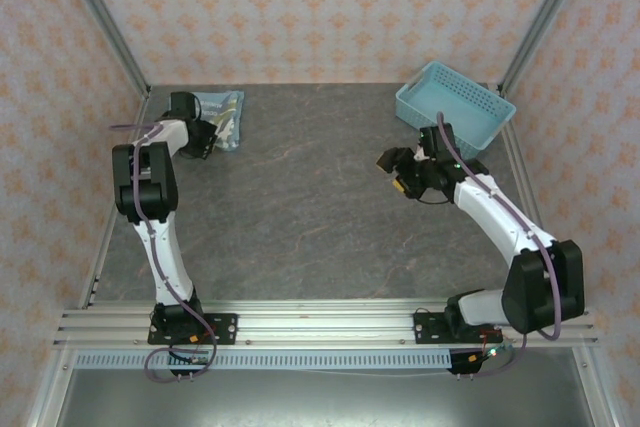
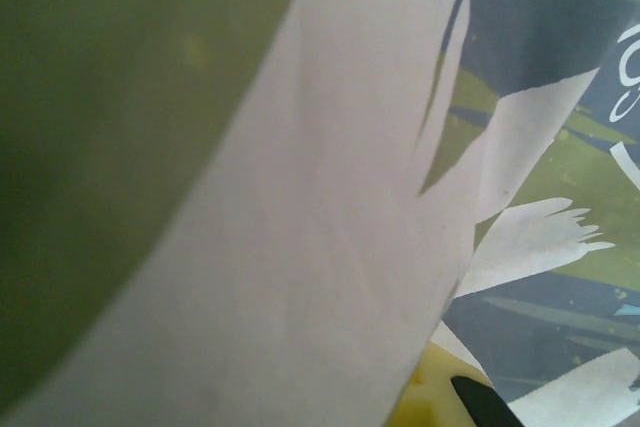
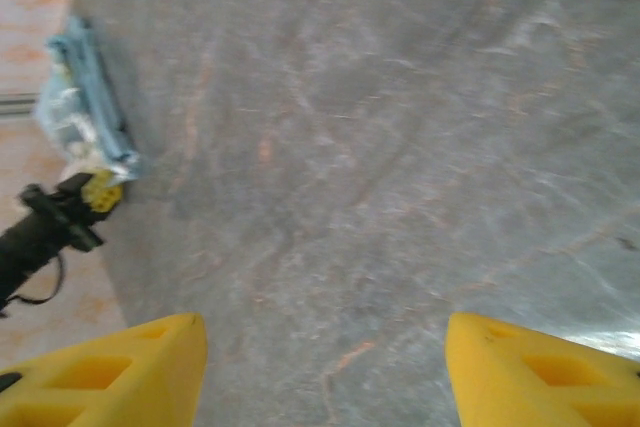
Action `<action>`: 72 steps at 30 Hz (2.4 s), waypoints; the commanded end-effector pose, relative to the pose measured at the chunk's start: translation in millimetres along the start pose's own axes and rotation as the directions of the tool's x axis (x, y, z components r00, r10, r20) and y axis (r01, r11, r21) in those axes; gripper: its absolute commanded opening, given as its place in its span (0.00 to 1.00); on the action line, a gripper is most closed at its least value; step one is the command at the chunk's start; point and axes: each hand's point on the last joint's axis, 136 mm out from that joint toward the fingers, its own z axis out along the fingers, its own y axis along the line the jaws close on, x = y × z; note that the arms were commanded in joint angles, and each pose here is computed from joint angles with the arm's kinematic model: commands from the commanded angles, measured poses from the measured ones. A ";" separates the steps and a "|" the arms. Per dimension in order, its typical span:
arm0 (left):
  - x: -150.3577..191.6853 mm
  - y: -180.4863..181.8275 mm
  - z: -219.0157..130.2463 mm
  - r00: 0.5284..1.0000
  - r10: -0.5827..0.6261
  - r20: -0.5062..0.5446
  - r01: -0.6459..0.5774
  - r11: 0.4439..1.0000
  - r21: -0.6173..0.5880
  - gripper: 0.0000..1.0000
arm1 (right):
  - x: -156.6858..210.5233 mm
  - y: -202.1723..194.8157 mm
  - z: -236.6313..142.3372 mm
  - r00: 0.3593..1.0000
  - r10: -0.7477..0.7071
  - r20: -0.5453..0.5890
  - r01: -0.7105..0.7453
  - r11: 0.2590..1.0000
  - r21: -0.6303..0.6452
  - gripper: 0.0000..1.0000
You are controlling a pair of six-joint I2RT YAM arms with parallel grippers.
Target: Fold and stack the t-shirts
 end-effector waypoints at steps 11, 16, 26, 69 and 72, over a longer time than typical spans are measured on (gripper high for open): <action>16.1 -14.9 -15.9 0.993 0.083 -0.087 -0.080 0.996 0.042 0.50 | -2.2 59.1 -14.7 0.995 -0.080 0.054 0.090 0.971 -0.222 0.65; 26.3 -41.4 -57.5 0.996 0.068 -0.064 -0.057 0.987 0.153 0.66 | -6.5 81.8 -35.3 0.986 -0.107 0.124 0.142 0.937 -0.320 0.66; 56.2 -29.4 -163.7 0.986 0.164 0.026 -0.166 0.968 0.186 1.00 | -19.4 86.6 -77.8 0.959 -0.074 0.273 0.157 0.941 -0.300 0.99; 62.1 61.3 -126.9 0.314 0.697 0.644 -0.746 0.601 -0.287 1.00 | -144.8 -167.4 -37.8 0.443 -0.607 0.659 0.231 0.788 0.570 0.99; 58.7 65.2 -127.2 0.319 0.688 0.652 -0.726 0.620 -0.299 1.00 | -145.8 -164.0 -27.3 0.498 -0.627 0.599 0.271 0.769 0.579 0.99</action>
